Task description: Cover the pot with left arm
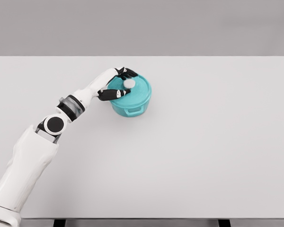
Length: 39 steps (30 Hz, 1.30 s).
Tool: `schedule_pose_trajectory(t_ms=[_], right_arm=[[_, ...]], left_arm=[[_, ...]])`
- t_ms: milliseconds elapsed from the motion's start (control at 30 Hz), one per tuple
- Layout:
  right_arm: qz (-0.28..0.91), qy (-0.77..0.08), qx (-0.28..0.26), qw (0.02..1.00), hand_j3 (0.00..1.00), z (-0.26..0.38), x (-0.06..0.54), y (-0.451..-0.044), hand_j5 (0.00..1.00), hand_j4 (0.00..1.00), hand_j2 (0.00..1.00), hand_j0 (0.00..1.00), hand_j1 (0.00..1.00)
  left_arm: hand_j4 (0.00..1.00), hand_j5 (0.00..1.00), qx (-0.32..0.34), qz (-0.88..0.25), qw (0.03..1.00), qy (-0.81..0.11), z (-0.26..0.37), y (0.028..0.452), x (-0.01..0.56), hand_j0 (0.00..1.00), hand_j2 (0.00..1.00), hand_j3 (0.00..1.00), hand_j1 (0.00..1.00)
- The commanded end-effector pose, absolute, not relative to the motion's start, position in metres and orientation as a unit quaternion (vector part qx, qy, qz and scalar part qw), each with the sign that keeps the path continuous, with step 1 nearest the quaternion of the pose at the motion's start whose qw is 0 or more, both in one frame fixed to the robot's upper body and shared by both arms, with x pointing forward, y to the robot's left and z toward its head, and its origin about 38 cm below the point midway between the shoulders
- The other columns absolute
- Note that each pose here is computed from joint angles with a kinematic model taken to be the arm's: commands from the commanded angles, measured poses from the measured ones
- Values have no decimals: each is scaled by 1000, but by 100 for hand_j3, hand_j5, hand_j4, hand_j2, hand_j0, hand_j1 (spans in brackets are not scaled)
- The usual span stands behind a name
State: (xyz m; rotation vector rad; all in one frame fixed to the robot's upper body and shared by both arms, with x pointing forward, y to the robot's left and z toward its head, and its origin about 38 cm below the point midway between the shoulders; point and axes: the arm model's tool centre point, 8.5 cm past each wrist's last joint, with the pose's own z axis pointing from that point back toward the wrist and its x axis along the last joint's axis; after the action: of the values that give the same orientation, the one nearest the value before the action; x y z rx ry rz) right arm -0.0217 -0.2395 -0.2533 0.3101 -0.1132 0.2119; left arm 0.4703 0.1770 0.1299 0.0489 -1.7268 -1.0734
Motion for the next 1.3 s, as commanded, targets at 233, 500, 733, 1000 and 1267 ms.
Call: schedule_pose_trajectory(t_ms=[233,500,733,1000,1267], right_arm=[[105,-56,154,981,100,-253,-22,-240,100,100,100,100,100],[106,-56,154,981,100,-253,-22,-240,100,100,100,100,100],[106,-56,154,981,100,-253,-22,-240,100,100,100,100,100],[106,-56,154,981,100,-253,-22,-240,100,100,100,100,100],[106,-56,154,981,100,-253,-22,-240,100,100,100,100,100]], left_arm=[[80,80,26,-461,525,-715,126,177,470,80,80,80,80],[80,80,26,-461,524,-716,128,176,471,80,80,80,80],[83,83,27,-461,524,-716,128,177,471,83,83,83,83],[86,86,26,-461,524,-716,128,177,471,86,86,86,86],[86,86,28,-461,524,-716,129,177,472,86,86,86,86]])
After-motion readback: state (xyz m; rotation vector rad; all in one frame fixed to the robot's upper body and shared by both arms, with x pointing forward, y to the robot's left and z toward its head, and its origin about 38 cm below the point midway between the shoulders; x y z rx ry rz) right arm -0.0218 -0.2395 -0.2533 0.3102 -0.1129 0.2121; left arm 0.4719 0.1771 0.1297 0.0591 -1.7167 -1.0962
